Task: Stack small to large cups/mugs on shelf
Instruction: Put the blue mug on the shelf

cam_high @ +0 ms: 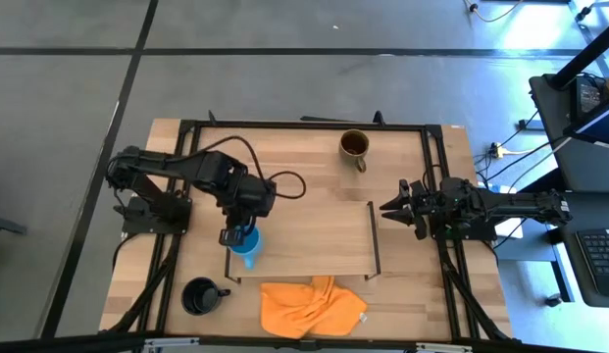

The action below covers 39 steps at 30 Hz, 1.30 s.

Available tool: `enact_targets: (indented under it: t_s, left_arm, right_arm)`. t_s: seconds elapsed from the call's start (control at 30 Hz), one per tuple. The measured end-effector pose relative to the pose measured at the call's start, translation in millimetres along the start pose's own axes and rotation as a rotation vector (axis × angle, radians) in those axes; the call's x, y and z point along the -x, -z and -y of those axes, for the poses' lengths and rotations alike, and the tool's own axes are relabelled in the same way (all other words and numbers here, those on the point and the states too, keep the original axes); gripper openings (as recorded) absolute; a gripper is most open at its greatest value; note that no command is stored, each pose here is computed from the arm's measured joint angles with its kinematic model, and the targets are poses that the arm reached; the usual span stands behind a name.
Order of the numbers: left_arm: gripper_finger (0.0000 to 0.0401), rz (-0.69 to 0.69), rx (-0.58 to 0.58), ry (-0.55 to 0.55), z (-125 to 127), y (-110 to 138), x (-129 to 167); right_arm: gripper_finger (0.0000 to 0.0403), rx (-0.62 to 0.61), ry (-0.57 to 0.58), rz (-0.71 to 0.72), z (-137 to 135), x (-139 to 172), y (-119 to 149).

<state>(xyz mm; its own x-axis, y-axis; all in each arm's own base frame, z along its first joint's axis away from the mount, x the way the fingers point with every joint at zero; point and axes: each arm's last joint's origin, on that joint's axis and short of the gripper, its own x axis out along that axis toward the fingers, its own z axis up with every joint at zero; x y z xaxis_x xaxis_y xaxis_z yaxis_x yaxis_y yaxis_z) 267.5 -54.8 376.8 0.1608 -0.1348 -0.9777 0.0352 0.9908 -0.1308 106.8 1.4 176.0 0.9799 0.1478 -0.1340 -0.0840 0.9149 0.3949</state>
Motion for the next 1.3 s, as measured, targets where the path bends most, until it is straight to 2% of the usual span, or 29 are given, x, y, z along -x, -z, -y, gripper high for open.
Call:
enact_targets:
  t_s: [0.2, 0.3, 0.67, 1.07, 1.3]
  left_arm:
    - [0.0, 0.0, -0.051, -0.013, 14, 2, -2]
    - [0.0, 0.009, -0.076, -0.047, 15, 1, -3]
    - [0.0001, 0.062, -0.144, -0.034, 16, -5, -3]
    - [0.0045, 0.078, -0.161, -0.063, 15, -6, -3]
    - [0.0057, 0.096, -0.144, -0.059, 16, -7, -3]
  right_arm:
    - [0.0124, 0.0, 0.0, 0.0, 0, 0, 0]
    - [0.0124, 0.0, 0.0, 0.0, 0, 0, 0]
    - [0.0124, 0.0, 0.0, 0.0, 0, 0, 0]
    - [0.0124, 0.0, 0.0, 0.0, 0, 0, 0]
    - [0.0124, 0.0, 0.0, 0.0, 0, 0, 0]
